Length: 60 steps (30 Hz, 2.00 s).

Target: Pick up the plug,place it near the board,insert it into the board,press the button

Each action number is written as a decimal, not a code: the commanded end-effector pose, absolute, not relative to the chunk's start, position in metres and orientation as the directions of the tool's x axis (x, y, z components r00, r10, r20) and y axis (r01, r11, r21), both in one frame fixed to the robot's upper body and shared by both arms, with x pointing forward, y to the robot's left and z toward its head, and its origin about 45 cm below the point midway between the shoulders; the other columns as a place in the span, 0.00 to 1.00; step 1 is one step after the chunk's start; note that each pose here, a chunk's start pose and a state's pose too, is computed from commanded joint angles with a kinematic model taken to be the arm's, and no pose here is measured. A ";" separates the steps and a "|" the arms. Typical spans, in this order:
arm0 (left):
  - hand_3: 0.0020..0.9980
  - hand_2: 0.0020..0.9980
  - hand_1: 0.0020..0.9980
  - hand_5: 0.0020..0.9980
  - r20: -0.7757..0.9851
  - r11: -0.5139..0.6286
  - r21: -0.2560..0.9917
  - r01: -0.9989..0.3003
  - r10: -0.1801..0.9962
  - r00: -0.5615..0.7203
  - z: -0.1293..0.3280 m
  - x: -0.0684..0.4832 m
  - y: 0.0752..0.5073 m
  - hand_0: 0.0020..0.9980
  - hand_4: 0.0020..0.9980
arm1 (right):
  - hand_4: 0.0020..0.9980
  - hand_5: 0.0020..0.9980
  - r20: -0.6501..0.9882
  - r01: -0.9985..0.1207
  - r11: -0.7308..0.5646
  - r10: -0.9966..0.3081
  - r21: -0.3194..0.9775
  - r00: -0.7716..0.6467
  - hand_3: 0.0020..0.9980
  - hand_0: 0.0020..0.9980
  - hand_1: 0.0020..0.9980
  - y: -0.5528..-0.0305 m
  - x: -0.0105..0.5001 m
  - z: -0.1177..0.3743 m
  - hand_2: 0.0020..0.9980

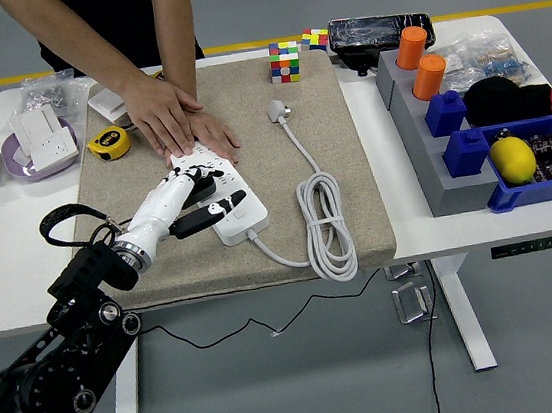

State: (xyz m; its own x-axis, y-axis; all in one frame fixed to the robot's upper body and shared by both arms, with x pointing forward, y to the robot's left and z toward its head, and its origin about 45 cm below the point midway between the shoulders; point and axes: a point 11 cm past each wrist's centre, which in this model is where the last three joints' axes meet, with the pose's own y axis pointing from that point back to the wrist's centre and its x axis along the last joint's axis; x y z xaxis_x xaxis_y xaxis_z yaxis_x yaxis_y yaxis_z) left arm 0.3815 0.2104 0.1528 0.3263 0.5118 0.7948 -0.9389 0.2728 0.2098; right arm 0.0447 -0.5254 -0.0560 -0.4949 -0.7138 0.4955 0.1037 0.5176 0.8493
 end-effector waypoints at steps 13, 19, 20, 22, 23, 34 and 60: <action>0.85 0.92 0.97 1.00 0.810 0.250 0.196 -0.948 0.504 0.300 0.157 0.387 0.221 1.00 0.92 | 1.00 1.00 0.495 0.104 0.517 -0.712 0.850 -0.499 0.79 0.81 0.79 -0.525 0.045 -0.056 0.77; 0.85 0.92 0.97 1.00 0.826 0.257 0.131 -0.958 0.505 0.248 0.175 0.382 0.216 1.00 0.92 | 1.00 1.00 0.492 0.103 0.516 -0.712 0.851 -0.501 0.79 0.81 0.79 -0.525 0.045 -0.056 0.77; 0.85 0.92 0.97 1.00 0.833 0.259 0.115 -0.959 0.501 0.235 0.180 0.381 0.215 1.00 0.92 | 1.00 1.00 0.492 0.104 0.515 -0.711 0.851 -0.502 0.79 0.81 0.79 -0.525 0.045 -0.056 0.77; 0.85 0.92 0.97 1.00 0.846 0.263 0.096 -0.960 0.487 0.218 0.186 0.378 0.213 1.00 0.92 | 1.00 1.00 0.492 0.105 0.515 -0.711 0.851 -0.503 0.79 0.81 0.79 -0.525 0.044 -0.057 0.77; 0.85 0.92 0.97 1.00 0.854 0.264 0.088 -0.961 0.476 0.209 0.188 0.376 0.213 1.00 0.92 | 1.00 1.00 0.492 0.106 0.514 -0.710 0.851 -0.504 0.79 0.81 0.79 -0.525 0.044 -0.057 0.77; 0.86 0.92 0.97 1.00 0.897 0.203 0.132 -0.970 0.393 0.204 0.168 0.369 0.240 1.00 0.92 | 1.00 1.00 0.493 0.108 0.514 -0.710 0.851 -0.503 0.79 0.81 0.79 -0.524 0.042 -0.057 0.77; 0.87 0.92 0.97 1.00 0.902 0.216 0.188 -0.958 0.348 0.255 0.150 0.375 0.234 1.00 0.92 | 1.00 1.00 0.497 0.109 0.517 -0.711 0.849 -0.498 0.79 0.81 0.79 -0.526 0.042 -0.056 0.77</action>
